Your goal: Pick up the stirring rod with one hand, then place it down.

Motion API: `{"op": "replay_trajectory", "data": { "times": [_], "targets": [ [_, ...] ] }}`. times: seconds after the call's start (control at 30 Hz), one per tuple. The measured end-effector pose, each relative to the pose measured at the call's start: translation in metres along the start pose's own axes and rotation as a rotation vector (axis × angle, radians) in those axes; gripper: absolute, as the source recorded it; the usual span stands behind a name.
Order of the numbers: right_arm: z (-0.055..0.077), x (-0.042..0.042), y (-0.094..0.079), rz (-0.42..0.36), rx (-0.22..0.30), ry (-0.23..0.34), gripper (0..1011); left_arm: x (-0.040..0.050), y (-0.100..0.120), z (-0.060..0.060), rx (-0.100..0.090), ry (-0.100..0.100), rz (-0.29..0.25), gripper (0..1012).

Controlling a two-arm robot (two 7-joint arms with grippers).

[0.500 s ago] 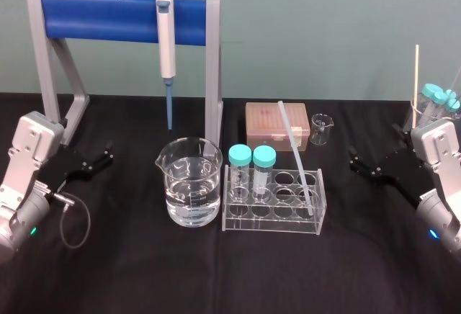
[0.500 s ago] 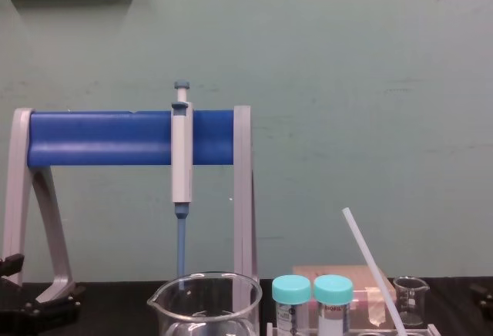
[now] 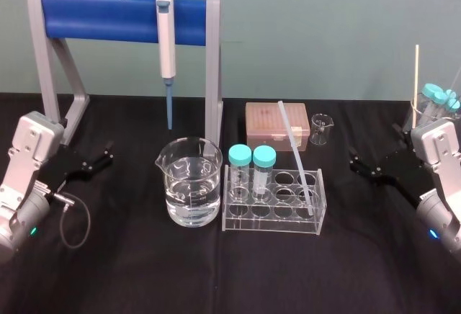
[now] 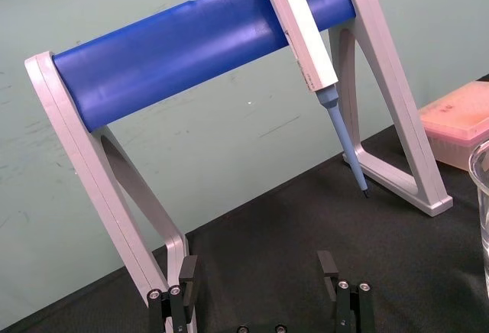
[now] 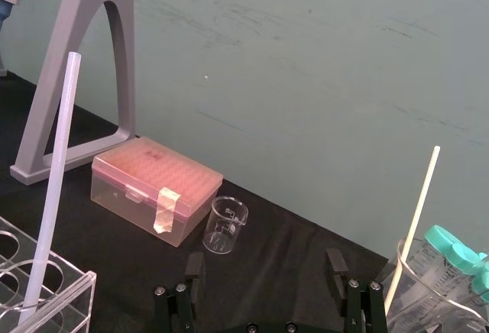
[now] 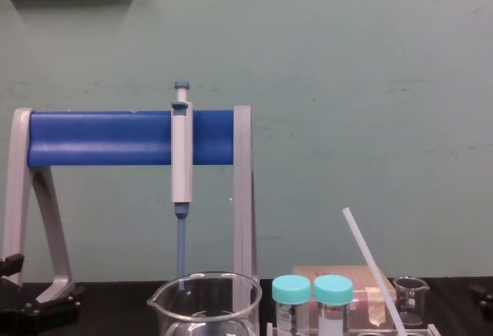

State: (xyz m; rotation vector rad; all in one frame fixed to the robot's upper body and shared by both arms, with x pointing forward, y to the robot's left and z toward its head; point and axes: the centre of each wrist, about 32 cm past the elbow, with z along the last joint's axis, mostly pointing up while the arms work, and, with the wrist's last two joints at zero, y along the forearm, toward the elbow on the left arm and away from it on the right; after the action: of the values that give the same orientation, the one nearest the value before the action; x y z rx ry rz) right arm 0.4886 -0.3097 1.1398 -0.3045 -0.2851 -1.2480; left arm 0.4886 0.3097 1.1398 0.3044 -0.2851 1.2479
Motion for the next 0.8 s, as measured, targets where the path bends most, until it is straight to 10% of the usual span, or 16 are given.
{"op": "replay_trajectory", "data": {
  "times": [0.8],
  "targets": [
    [0.0000, 0.0000, 0.0000, 0.000, 0.000, 0.000, 1003, 0.0000, 0.0000, 0.0000, 0.000, 0.000, 0.000, 1000]
  ]
}}
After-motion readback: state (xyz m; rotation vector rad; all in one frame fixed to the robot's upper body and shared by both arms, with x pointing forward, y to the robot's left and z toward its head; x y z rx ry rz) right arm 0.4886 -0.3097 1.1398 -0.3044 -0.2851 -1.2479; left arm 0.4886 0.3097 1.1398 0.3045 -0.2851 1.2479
